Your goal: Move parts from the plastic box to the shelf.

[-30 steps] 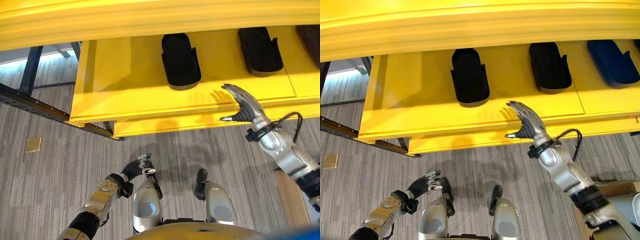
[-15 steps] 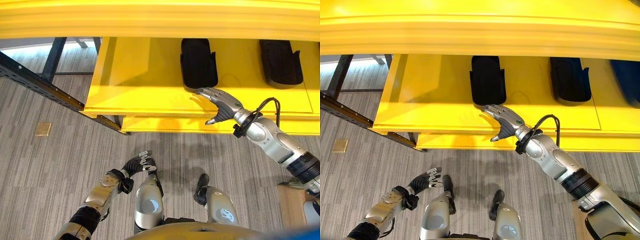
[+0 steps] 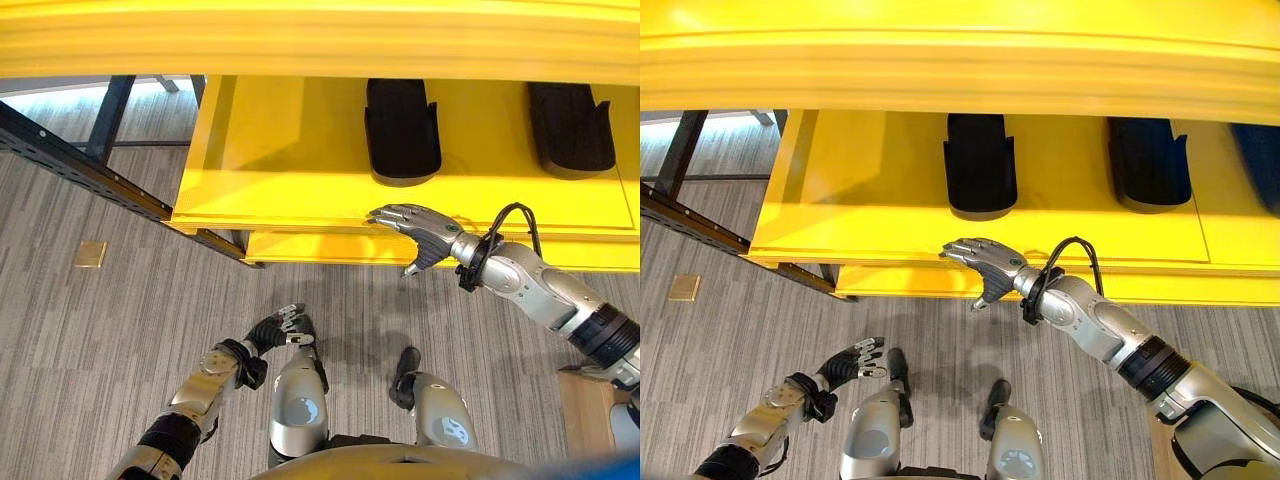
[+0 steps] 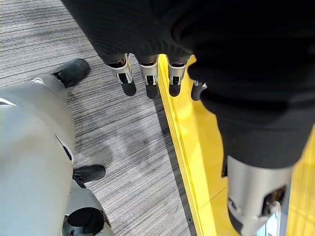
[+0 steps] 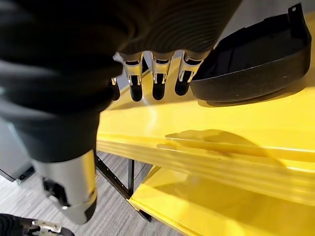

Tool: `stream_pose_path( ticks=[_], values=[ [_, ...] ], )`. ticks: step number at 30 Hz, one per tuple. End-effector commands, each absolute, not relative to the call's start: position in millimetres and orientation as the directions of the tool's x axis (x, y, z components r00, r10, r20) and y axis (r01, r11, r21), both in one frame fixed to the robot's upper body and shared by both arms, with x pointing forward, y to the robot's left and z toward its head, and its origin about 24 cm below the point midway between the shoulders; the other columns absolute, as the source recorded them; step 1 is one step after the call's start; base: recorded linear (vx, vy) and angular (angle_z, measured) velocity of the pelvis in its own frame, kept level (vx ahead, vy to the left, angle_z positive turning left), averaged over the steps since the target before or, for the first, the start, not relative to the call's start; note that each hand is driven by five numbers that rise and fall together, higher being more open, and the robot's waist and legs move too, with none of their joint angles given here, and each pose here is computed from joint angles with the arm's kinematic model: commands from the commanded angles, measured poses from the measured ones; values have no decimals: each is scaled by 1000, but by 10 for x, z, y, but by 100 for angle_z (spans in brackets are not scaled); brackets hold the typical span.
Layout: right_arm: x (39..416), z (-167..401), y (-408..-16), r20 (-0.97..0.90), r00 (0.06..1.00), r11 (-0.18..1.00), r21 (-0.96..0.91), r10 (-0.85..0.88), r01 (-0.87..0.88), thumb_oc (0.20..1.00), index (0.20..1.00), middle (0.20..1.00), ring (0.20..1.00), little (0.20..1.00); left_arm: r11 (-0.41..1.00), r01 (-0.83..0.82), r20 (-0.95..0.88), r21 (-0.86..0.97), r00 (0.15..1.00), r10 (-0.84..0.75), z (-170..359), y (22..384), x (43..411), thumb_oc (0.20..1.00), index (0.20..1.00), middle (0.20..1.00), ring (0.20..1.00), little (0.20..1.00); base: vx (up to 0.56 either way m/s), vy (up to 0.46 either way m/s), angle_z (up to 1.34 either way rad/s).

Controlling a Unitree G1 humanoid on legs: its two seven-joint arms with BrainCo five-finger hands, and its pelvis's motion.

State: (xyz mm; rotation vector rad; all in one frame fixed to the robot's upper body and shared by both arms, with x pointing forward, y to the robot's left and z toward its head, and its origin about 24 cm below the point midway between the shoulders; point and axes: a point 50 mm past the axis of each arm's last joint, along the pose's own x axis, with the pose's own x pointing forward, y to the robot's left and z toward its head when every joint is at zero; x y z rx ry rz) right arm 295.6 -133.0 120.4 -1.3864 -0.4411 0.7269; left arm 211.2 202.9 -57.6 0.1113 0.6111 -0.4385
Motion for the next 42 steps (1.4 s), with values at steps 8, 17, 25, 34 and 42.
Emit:
stream_pose_path(
  ticks=[8,17,25,34,42],
  values=[
    [3206,1381,-1456,-104,777,-120,-992,621,-38,1000,1000,1000,1000,1000,874,486,-575,17,719,-389,-541,2065,2102,1000,1000,1000,1000,1000,1,0,1],
    [3355,1451,-1556,-36,826,-151,-987,562,61,1000,1000,1000,1000,1000,869,495,-582,16,711,-394,-546,2065,2089,1000,1000,1000,1000,1000,8,-2,1],
    [3465,1381,-1597,-97,854,-210,-978,511,15,1000,1000,1000,1000,1000,854,519,-598,16,690,-408,-568,2080,2053,1000,1000,1000,1000,1000,26,-16,4],
    [3500,1369,-1489,-115,842,-200,-980,527,-9,1000,1000,1000,1000,1000,847,531,-609,18,678,-412,-586,2070,2038,1000,1000,1000,1000,1000,4,-2,0],
    [3529,1376,-1417,-98,848,-174,-985,520,-7,1000,1000,1000,1000,1000,843,537,-612,17,673,-416,-594,2049,2035,1000,1000,1000,1000,1000,0,0,0]
  ],
)
